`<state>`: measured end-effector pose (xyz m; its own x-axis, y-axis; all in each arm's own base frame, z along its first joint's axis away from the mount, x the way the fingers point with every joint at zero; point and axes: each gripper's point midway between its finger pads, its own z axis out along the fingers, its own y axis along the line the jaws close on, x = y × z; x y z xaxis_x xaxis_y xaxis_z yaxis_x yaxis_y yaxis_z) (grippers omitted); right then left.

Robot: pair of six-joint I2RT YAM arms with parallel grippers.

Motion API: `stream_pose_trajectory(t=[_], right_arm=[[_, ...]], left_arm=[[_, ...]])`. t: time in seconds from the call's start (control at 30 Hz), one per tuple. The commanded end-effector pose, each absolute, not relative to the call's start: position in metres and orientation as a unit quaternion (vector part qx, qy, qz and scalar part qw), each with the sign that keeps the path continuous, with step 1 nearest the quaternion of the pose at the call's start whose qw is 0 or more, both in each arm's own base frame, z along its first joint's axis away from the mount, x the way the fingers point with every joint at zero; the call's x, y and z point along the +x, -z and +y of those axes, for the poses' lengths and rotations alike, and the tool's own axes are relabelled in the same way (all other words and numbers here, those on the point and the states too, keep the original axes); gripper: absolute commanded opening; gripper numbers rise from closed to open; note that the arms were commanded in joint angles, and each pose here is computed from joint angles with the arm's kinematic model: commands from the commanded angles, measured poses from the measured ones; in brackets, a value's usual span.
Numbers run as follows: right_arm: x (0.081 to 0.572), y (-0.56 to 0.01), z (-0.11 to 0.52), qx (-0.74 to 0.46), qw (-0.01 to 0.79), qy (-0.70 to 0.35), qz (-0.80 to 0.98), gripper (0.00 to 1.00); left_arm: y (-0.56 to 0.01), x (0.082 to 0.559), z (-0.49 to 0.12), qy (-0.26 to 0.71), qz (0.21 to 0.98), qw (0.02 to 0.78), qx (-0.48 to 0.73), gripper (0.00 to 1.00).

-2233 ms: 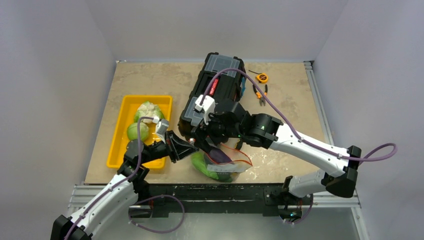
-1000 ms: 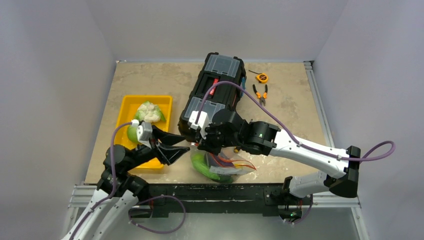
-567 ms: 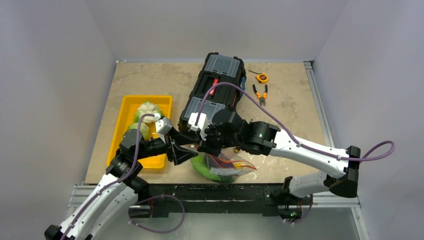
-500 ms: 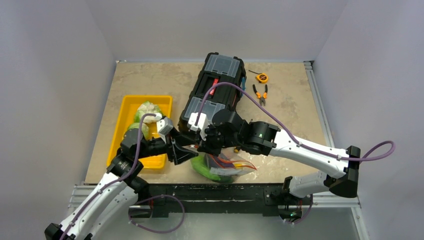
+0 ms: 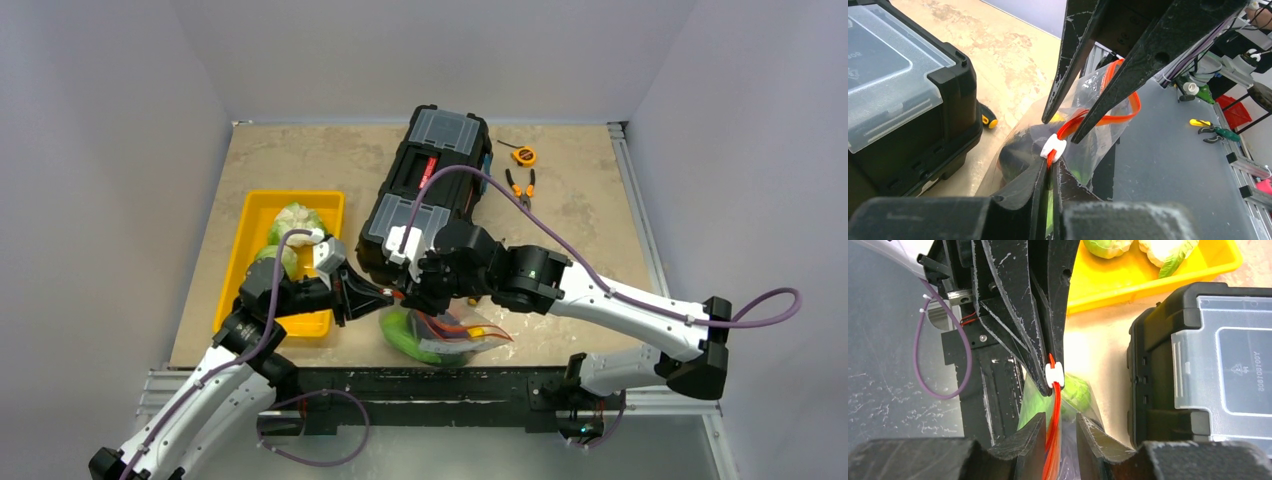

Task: Place the food in the zip-top bag and seal the zipper
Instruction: Zip the zipper food storage bag at the center of the board.

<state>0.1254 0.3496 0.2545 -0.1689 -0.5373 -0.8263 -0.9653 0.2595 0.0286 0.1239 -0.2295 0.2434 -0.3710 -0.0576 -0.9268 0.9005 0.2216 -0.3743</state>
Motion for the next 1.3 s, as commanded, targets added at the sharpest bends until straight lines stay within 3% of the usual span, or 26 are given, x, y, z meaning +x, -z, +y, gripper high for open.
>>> stream_pose_trajectory(t=[0.0,0.63,0.7,0.77,0.83,0.87,0.93,1.0,1.27], right_arm=[[0.122,-0.262,0.342,-0.529,0.374,-0.298,0.701,0.27],[0.118,-0.252,0.349,-0.535,0.361,-0.309,0.698,0.32],[0.118,-0.253,0.349,-0.534,0.362,-0.313,0.697,0.23],[0.117,-0.251,0.349,-0.535,0.361,-0.314,0.697,0.01],[0.116,-0.25,0.348,-0.536,0.36,-0.314,0.697,0.0],[0.115,-0.251,0.348,-0.537,0.361,-0.316,0.694,0.0],[0.114,-0.252,0.348,-0.539,0.36,-0.32,0.691,0.0],[0.111,-0.254,0.349,-0.547,0.356,-0.325,0.685,0.0],[0.107,-0.258,0.351,-0.57,0.345,-0.324,0.671,0.0]], left_arm=[[-0.257,0.123,-0.23,0.524,0.612,0.478,0.349,0.0],[-0.262,0.12,-0.227,0.523,0.604,0.489,0.351,0.0],[-0.262,0.119,-0.227,0.524,0.603,0.487,0.353,0.0],[-0.262,0.118,-0.227,0.525,0.602,0.486,0.354,0.0],[-0.262,0.116,-0.227,0.526,0.604,0.483,0.354,0.0],[-0.26,0.115,-0.225,0.524,0.613,0.476,0.35,0.04],[-0.259,0.114,-0.222,0.514,0.634,0.463,0.345,0.28],[-0.261,0.111,-0.217,0.502,0.649,0.453,0.349,0.41],[-0.296,0.107,-0.204,0.436,0.621,0.503,0.415,0.45]])
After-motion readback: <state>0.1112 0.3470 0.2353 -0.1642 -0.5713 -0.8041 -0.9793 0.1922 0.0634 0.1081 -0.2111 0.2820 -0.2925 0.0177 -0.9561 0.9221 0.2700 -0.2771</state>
